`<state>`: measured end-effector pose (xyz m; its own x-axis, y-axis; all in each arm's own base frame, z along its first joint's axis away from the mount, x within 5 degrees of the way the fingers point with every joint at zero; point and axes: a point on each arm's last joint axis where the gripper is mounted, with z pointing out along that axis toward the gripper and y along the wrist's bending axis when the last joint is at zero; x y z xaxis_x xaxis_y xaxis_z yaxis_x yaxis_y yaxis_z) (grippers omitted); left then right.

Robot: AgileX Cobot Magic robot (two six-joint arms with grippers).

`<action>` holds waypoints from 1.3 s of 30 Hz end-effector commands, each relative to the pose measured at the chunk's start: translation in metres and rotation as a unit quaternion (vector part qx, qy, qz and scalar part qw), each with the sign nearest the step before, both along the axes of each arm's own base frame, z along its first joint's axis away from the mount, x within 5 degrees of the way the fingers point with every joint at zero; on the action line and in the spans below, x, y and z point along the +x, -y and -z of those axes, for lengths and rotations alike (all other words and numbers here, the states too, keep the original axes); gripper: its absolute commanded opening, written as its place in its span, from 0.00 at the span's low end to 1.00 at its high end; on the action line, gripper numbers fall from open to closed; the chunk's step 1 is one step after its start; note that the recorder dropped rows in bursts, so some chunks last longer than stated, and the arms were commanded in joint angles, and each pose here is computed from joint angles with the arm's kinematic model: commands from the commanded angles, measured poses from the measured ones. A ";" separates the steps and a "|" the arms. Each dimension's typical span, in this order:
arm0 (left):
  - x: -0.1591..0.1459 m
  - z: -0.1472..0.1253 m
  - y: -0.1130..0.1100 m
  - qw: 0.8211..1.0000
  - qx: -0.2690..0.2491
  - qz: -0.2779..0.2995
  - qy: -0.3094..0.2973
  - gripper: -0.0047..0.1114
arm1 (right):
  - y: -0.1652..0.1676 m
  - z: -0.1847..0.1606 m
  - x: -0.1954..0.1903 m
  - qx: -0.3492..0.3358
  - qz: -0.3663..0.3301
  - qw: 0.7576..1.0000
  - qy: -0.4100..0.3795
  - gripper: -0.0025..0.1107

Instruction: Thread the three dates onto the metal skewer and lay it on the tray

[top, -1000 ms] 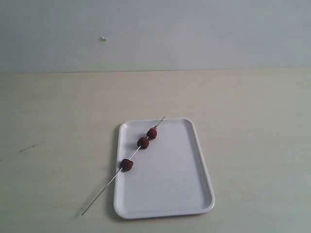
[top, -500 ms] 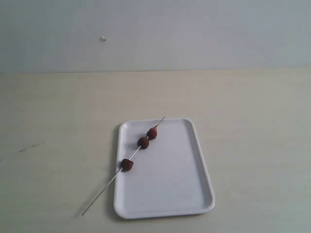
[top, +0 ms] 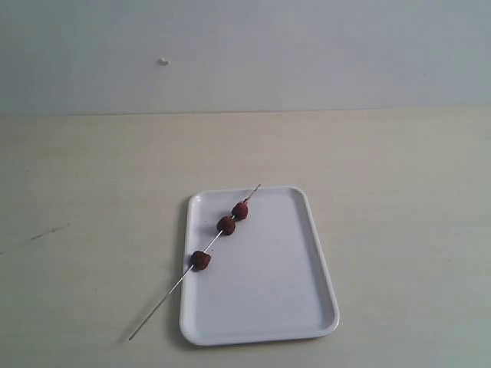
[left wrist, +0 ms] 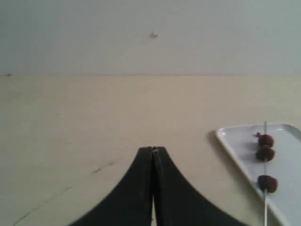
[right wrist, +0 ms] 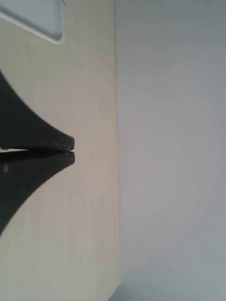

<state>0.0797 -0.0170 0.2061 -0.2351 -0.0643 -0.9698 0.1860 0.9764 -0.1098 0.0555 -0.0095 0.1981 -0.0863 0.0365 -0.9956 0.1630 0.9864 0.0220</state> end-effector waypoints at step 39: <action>-0.025 0.019 -0.025 0.990 0.011 -0.141 0.011 0.04 | 0.000 0.000 0.000 -0.002 0.001 1.000 0.006 0.02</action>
<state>0.0549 0.0084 0.1868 -0.1972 -0.1028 -0.9750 -0.0926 0.9920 -0.0859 0.0555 -0.0095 0.1983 -0.0843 0.0362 -0.9958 0.1628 0.9864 0.0221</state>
